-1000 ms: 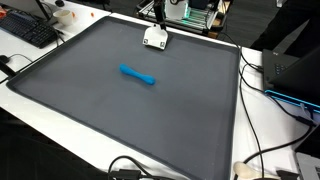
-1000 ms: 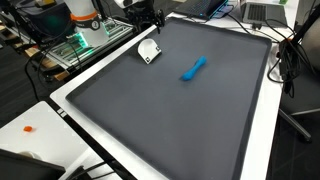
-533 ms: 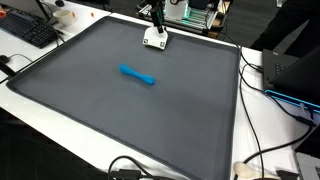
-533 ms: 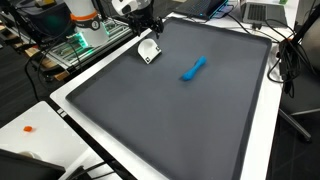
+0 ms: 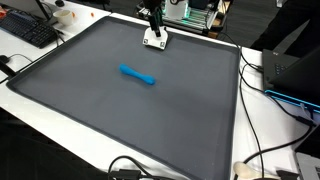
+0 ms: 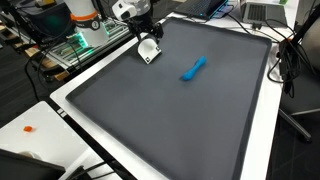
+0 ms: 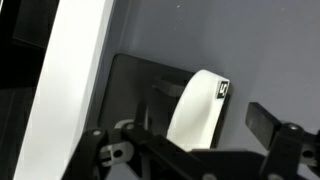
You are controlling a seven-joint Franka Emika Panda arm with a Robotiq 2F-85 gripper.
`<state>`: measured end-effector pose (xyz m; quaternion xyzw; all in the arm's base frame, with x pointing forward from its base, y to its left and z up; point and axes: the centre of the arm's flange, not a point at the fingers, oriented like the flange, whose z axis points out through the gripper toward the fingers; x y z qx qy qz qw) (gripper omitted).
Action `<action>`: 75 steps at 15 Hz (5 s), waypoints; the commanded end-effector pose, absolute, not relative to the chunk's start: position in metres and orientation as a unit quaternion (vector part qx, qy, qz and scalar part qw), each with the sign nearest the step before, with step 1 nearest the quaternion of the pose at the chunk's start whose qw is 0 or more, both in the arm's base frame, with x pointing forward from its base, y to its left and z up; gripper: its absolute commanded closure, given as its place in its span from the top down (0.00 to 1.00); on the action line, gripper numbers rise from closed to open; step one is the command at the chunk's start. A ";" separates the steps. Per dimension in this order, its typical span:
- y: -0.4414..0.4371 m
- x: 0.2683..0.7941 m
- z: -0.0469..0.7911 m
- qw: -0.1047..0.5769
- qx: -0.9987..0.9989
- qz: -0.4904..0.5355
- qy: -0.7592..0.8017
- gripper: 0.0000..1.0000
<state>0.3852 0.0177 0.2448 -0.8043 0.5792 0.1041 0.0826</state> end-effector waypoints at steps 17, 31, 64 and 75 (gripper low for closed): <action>0.021 0.383 0.228 0.087 -0.774 0.074 0.622 0.75; 0.021 0.390 0.233 0.105 -0.759 0.045 0.640 0.00; 0.151 0.597 0.329 -0.015 -0.987 0.053 0.154 0.01; 0.155 0.613 0.305 -0.019 -0.990 0.062 0.129 0.04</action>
